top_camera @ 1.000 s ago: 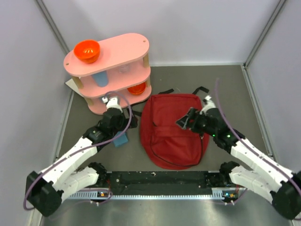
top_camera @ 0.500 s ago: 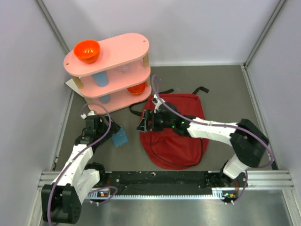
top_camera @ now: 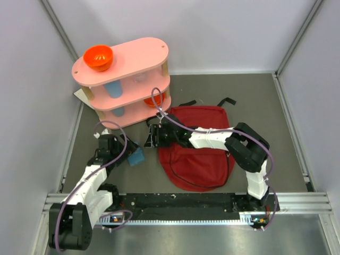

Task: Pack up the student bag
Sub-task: Pick up the personal item from the center of the board.

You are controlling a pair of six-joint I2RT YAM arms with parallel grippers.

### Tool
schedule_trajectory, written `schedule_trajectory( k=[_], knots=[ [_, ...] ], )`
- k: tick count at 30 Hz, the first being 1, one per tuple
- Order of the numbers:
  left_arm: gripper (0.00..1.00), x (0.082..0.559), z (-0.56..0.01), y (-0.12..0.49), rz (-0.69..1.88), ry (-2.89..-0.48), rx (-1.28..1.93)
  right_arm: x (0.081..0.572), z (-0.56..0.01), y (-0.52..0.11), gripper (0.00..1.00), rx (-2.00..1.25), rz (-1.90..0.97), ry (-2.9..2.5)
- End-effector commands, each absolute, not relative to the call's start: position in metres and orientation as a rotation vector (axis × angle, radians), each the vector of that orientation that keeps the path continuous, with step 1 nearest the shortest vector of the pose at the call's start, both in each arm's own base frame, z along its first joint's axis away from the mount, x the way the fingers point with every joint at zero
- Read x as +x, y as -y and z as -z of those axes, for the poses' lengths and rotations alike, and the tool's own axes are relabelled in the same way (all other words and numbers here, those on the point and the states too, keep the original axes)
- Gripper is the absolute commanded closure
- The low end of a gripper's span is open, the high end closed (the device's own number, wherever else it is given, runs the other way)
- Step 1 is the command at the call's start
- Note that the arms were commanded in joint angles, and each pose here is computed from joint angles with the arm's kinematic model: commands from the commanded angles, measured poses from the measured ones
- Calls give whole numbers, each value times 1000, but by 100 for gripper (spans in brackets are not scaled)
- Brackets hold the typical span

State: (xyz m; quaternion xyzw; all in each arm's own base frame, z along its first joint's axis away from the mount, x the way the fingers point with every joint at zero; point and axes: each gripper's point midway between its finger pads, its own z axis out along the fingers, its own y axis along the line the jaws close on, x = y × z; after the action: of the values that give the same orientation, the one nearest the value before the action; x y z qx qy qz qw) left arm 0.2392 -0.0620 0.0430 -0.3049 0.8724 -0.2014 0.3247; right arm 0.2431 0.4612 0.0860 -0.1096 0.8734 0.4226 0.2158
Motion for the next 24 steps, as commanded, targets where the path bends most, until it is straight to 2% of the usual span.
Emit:
schedule_trajectory(
  k=[1,4,10,17,21,24],
  knots=[
    [8,239,-34,68,585,-2289,-794,243,-98,-485,42,-338,-1246,-2391],
    [24,240,-33,71,608,-2288,-786,243,-83,-486,44,-324,-1226,-2425],
    [28,238,-28,69,587,-2300,-792,238,-68,-494,50,-324,-1262,-2473],
    [35,239,-30,82,674,-2319,-738,229,-49,-502,50,-322,-1321,-2521],
    [36,241,-32,91,744,-2326,-709,227,-45,-503,51,-309,-1341,-2534],
    [39,240,-32,97,790,-2323,-699,226,-43,-502,60,-286,-1360,-2527]
  ],
)
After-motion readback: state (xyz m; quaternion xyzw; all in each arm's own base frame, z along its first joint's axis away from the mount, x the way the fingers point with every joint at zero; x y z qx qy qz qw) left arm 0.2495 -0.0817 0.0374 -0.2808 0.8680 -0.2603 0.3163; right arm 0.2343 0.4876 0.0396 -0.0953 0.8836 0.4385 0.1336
